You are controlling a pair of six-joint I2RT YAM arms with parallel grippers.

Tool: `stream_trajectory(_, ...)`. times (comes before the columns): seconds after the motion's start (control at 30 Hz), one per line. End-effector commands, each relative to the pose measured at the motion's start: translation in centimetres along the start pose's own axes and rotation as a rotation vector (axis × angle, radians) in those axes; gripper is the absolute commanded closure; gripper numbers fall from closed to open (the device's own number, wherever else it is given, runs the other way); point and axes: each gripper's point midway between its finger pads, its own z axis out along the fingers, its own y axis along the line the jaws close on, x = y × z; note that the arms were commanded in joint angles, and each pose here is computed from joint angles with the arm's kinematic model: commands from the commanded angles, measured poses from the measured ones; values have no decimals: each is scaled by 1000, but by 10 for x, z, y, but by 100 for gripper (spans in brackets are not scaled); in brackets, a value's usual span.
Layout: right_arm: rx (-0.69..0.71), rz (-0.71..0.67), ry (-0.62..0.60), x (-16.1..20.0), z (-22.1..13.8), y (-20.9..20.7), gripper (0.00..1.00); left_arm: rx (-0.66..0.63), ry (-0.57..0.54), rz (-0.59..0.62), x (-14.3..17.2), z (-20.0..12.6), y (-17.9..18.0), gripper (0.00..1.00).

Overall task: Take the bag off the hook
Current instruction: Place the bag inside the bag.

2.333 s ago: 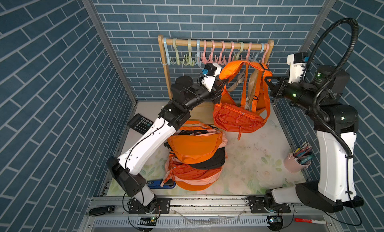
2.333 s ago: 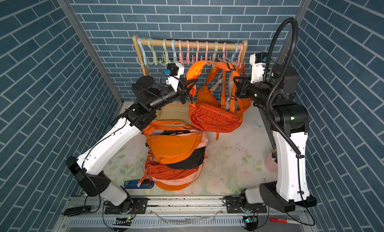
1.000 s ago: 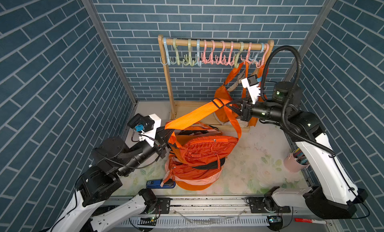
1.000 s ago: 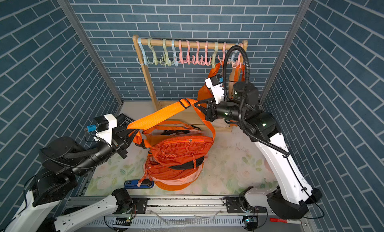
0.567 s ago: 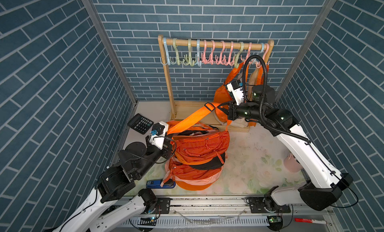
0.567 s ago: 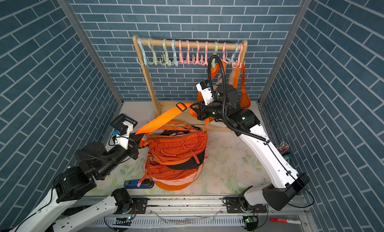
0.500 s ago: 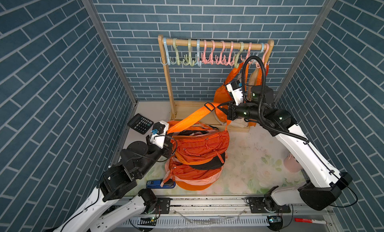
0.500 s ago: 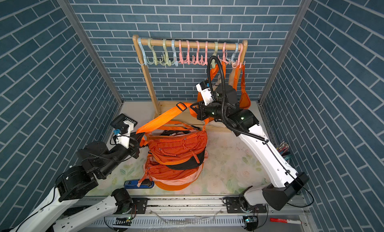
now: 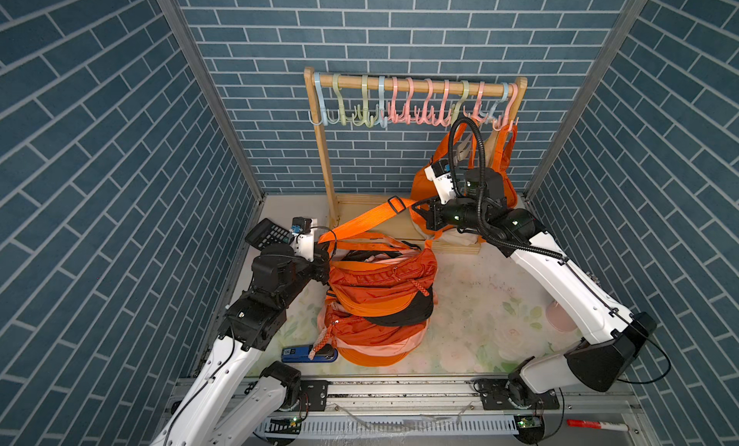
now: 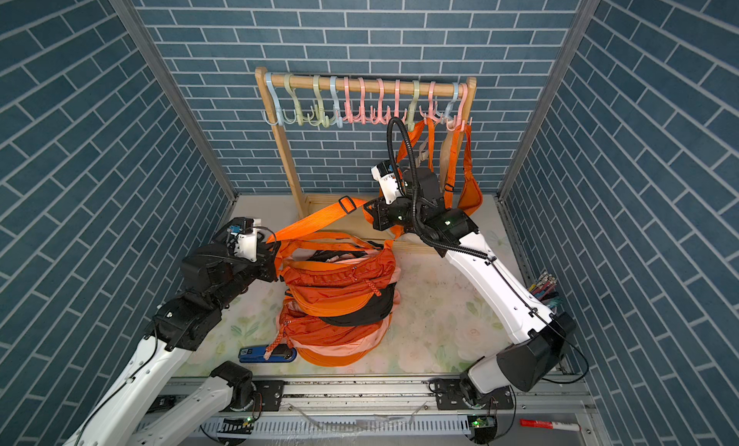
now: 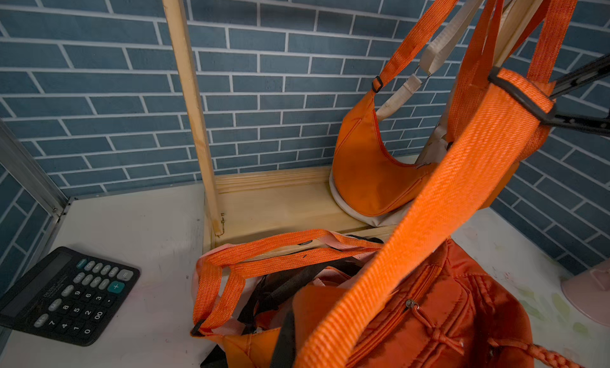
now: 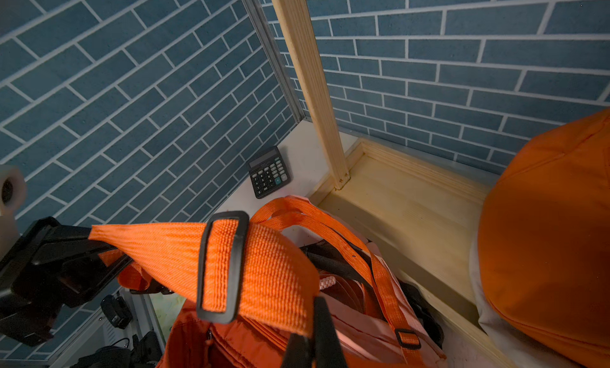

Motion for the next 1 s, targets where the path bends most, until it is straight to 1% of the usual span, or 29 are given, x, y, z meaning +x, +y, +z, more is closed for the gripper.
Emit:
stream_trajectory(0.0,159,-9,-103,-26,-4,-44,100,-95,14,-26,4,2,21,100)
stream_trajectory(0.23,139,21,-56,-15,26,-60,100,-104,70,-43,16,19,31,100)
stream_trajectory(0.4,117,34,-56,-13,39,-66,100,-106,115,-63,25,34,38,100)
stream_trajectory(0.53,119,50,-44,-5,51,-79,100,-104,135,-95,29,45,44,100)
stream_trajectory(0.7,97,90,-19,6,68,-93,100,-116,166,-101,31,57,53,100)
stream_trajectory(0.87,78,118,-16,20,83,-103,100,-113,192,-126,45,73,60,100)
stream_trajectory(0.97,73,136,-5,28,96,-112,100,-125,228,-140,58,81,66,100)
